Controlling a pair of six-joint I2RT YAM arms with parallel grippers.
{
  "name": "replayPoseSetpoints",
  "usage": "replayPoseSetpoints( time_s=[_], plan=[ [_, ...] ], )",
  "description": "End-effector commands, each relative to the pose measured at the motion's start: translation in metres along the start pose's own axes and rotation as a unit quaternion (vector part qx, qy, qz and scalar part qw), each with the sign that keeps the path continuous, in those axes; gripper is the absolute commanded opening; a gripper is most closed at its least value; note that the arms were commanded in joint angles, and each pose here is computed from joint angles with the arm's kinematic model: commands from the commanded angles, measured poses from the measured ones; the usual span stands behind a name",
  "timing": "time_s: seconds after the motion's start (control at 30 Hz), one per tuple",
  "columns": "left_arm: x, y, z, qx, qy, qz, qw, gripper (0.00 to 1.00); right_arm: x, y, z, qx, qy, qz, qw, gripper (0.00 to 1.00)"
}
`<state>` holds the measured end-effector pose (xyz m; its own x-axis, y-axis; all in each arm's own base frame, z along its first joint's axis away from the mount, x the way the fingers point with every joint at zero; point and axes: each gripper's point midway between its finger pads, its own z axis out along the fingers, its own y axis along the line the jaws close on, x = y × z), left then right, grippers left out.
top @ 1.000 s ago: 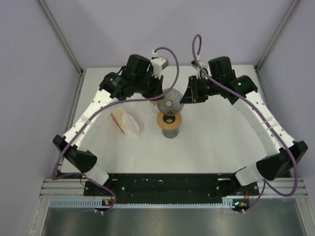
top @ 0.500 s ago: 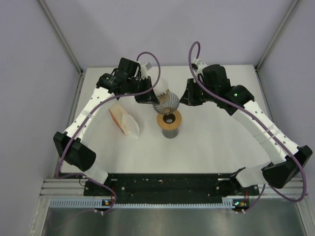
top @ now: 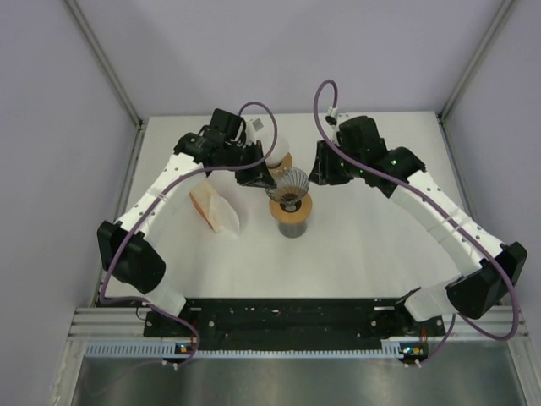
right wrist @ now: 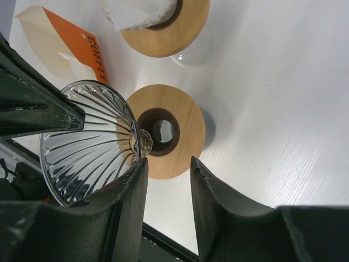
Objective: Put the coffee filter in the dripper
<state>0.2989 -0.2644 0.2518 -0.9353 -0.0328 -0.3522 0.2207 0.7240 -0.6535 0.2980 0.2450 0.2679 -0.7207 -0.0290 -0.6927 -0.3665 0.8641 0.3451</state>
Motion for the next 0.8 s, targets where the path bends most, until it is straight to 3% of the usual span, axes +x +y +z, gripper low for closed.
replayPoseSetpoints(
  time_s=[0.0, 0.27, 0.4, 0.5, 0.57, 0.7, 0.77],
  plan=[
    [-0.009, -0.007, 0.007, 0.018, -0.015, 0.005, 1.000, 0.00, -0.023, 0.012, -0.024, -0.018, -0.055, -0.015, 0.998, 0.37],
    [-0.015, 0.000, 0.015, 0.004, -0.019, 0.010, 1.000, 0.00, -0.044, 0.003, -0.042, 0.020, -0.086, -0.033, 0.996, 0.41],
    [-0.015, 0.007, 0.017, -0.009, -0.019, 0.015, 1.000, 0.00, -0.034, 0.029, -0.017, -0.053, -0.055, -0.032, 0.997, 0.48],
    [-0.011, 0.009, 0.022, -0.010, -0.013, 0.013, 1.000, 0.00, -0.022, 0.024, 0.006, -0.049, -0.028, -0.026, 0.998, 0.48],
    [-0.008, 0.012, 0.026, -0.009, -0.008, 0.012, 1.000, 0.00, -0.015, 0.025, 0.017, -0.057, -0.012, -0.022, 0.998, 0.45],
    [-0.007, 0.012, 0.031, -0.002, -0.003, 0.010, 1.000, 0.00, -0.008, 0.027, 0.023, -0.065, -0.002, -0.012, 0.998, 0.27],
    [-0.006, 0.016, 0.033, -0.007, 0.001, 0.011, 1.000, 0.00, -0.003, 0.025, 0.027, -0.062, 0.007, -0.008, 0.998, 0.23]
  ],
)
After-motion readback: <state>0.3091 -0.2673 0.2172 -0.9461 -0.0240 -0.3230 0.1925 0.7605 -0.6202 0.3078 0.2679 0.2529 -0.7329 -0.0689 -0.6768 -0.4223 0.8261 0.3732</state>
